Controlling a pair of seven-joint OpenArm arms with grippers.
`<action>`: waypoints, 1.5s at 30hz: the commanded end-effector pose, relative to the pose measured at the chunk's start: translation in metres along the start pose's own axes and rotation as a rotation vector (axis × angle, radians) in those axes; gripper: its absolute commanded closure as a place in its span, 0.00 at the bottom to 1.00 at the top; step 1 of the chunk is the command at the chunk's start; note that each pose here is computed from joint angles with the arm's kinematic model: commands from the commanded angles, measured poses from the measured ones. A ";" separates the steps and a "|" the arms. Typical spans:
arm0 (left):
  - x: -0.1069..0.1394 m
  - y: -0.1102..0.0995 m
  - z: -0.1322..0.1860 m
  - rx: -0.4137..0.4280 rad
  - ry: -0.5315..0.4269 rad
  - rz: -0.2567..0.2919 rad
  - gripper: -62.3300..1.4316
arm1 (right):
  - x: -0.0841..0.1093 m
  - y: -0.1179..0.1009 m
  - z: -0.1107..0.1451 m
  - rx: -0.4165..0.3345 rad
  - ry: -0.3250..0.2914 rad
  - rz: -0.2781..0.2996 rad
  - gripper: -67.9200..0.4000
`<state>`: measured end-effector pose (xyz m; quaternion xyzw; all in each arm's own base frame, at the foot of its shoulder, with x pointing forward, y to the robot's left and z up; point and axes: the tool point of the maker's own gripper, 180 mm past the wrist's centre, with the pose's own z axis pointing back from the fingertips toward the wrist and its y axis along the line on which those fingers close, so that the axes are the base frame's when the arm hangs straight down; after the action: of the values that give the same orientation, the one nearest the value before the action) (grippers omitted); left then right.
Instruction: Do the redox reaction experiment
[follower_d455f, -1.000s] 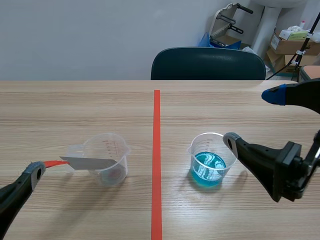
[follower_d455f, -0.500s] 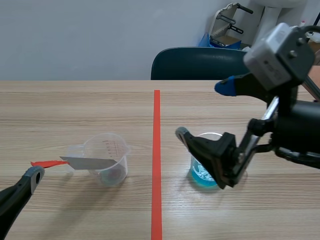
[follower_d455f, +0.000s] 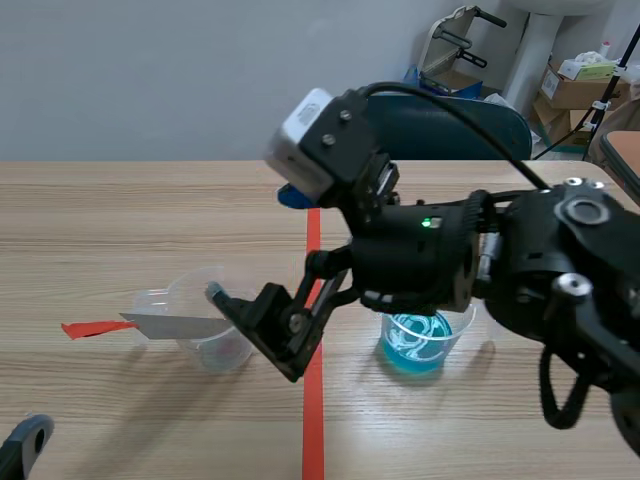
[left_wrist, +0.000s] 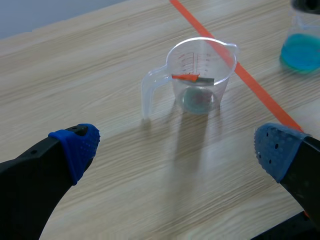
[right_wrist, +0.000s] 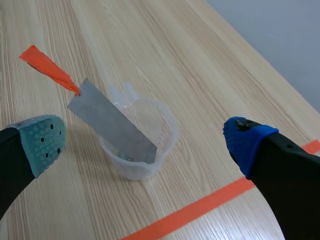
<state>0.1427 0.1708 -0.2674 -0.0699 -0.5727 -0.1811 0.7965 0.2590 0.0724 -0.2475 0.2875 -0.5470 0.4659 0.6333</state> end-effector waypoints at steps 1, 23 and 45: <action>0.006 -0.004 0.004 0.008 -0.022 0.018 0.00 | 0.011 0.000 -0.006 0.013 -0.035 0.014 0.00; -0.005 -0.012 0.030 0.046 0.010 0.084 0.00 | 0.009 0.050 -0.097 0.109 -0.024 0.086 0.00; -0.003 -0.007 0.029 0.061 0.002 0.084 0.00 | 0.023 0.044 -0.097 0.069 -0.107 0.102 0.55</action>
<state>0.1097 0.1769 -0.2684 -0.0674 -0.5620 -0.1339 0.8135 0.2567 0.1787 -0.2697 0.3017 -0.5619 0.5039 0.5825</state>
